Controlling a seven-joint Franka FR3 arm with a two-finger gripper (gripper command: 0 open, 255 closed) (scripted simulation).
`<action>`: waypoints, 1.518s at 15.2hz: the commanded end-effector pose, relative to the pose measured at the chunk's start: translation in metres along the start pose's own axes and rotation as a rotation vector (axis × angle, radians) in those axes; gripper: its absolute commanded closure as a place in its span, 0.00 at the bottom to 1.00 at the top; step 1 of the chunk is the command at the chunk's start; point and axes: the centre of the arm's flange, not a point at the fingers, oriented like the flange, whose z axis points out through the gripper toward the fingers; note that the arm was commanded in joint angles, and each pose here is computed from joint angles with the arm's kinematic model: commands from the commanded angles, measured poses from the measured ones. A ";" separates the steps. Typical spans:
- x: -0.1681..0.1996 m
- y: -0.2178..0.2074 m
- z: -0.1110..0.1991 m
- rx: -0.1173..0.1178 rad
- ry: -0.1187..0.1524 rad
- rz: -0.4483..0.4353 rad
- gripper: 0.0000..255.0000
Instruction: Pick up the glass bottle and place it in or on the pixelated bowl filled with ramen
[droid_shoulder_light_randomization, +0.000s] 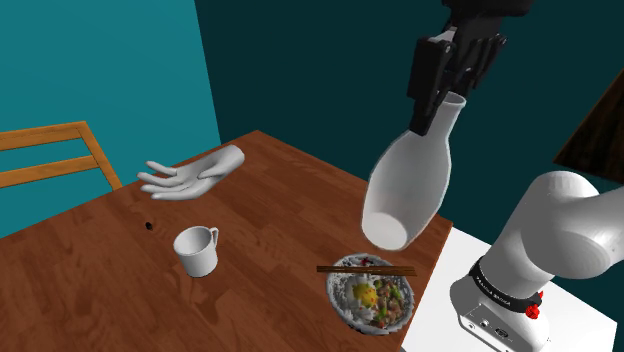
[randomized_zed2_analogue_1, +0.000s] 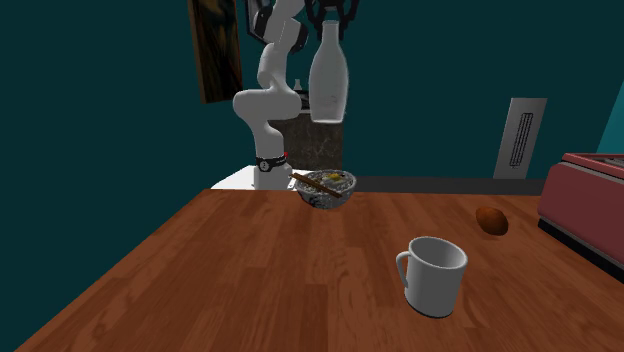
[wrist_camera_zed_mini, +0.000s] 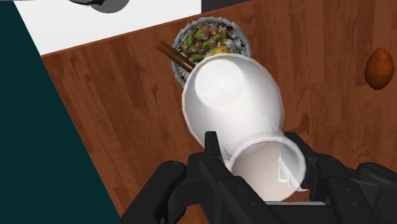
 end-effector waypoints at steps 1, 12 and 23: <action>-0.008 0.001 0.003 -0.001 -0.001 0.000 1.00; -0.011 0.001 0.061 -0.001 -0.001 0.000 1.00; -0.014 0.001 0.119 -0.001 -0.001 0.000 1.00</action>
